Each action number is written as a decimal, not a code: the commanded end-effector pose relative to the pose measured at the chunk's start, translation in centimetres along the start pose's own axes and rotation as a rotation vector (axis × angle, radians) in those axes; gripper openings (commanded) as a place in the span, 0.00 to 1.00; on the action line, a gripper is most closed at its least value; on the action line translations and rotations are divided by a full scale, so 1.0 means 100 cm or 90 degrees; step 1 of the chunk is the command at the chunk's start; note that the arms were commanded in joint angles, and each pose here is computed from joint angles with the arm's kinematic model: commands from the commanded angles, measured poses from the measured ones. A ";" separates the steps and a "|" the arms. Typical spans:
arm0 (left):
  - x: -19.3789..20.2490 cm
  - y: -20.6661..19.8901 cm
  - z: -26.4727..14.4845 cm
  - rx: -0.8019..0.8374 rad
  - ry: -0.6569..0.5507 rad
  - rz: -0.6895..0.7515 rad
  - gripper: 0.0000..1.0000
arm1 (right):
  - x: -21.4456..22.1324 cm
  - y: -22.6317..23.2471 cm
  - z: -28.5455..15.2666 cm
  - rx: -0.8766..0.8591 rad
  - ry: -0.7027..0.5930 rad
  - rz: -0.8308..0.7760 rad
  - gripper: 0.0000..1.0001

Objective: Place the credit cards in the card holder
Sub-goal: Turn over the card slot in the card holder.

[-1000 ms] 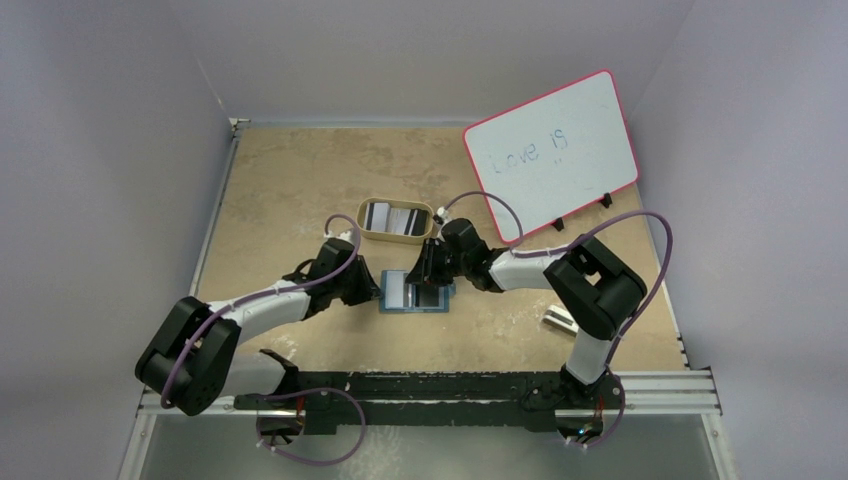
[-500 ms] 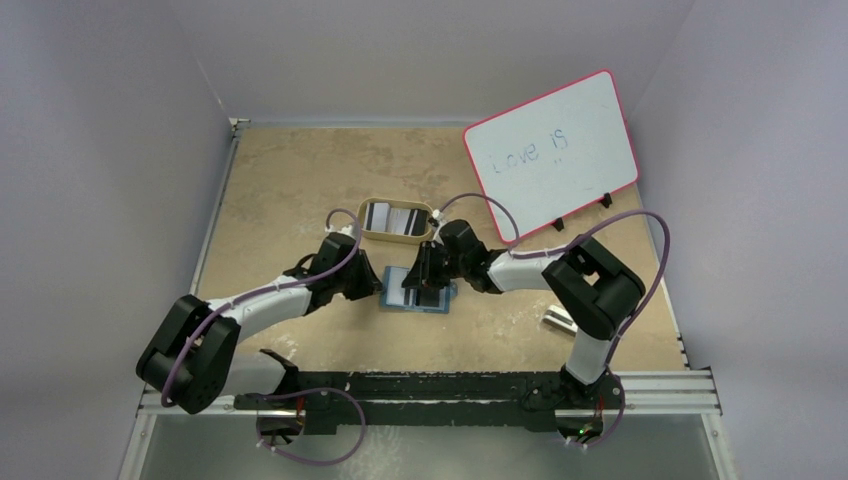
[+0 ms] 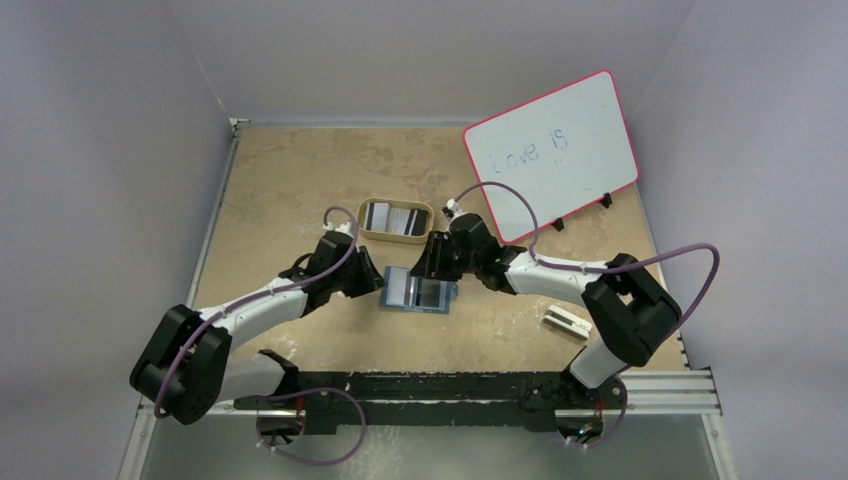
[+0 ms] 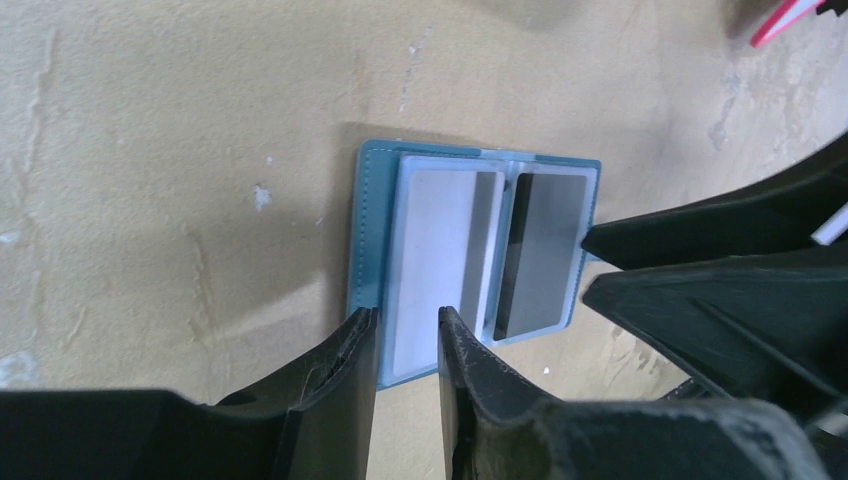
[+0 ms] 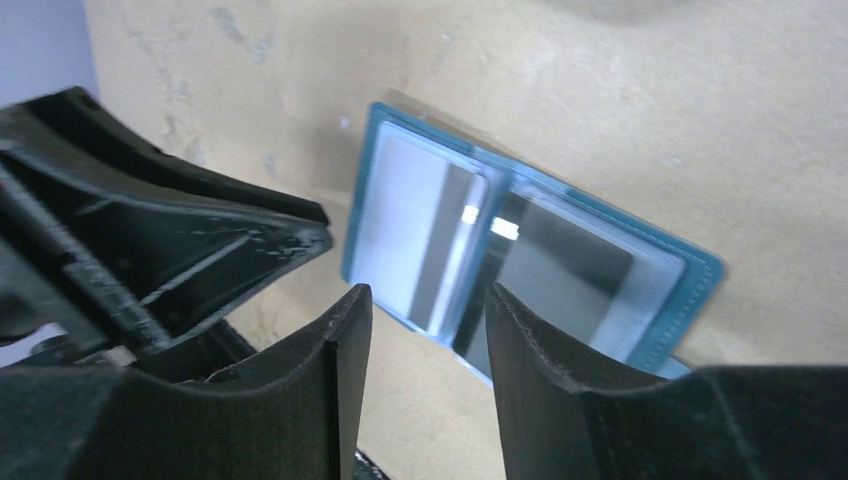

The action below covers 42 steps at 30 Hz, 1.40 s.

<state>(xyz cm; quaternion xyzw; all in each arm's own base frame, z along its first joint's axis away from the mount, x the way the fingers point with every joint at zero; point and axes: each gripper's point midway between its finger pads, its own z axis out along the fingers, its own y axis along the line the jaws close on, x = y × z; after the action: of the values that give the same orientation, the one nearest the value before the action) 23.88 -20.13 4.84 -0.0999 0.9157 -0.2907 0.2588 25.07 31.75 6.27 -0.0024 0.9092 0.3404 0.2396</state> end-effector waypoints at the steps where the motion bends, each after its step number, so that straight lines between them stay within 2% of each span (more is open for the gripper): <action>1: -0.012 -0.027 0.001 0.074 -0.022 0.013 0.29 | 0.003 -0.022 -0.007 0.051 -0.011 0.007 0.53; 4: -0.009 -0.024 0.004 0.070 -0.018 0.011 0.28 | 0.003 -0.029 -0.009 0.068 -0.017 0.010 0.55; 15: 0.003 -0.007 0.014 0.030 0.013 0.017 0.16 | 0.002 -0.041 -0.011 0.105 -0.025 0.019 0.60; 21: 0.004 -0.003 0.013 0.024 0.013 0.015 0.14 | 0.004 -0.041 -0.007 0.101 -0.018 0.020 0.62; 42: 0.011 -0.004 0.014 0.041 0.014 0.001 0.11 | 0.012 0.011 0.003 -0.087 0.020 0.046 0.61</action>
<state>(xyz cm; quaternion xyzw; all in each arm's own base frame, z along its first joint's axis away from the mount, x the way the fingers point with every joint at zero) 23.07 -20.51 2.51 -0.0949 0.9213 -0.2967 0.2326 24.47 31.17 4.24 0.0215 0.9100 0.3520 0.2182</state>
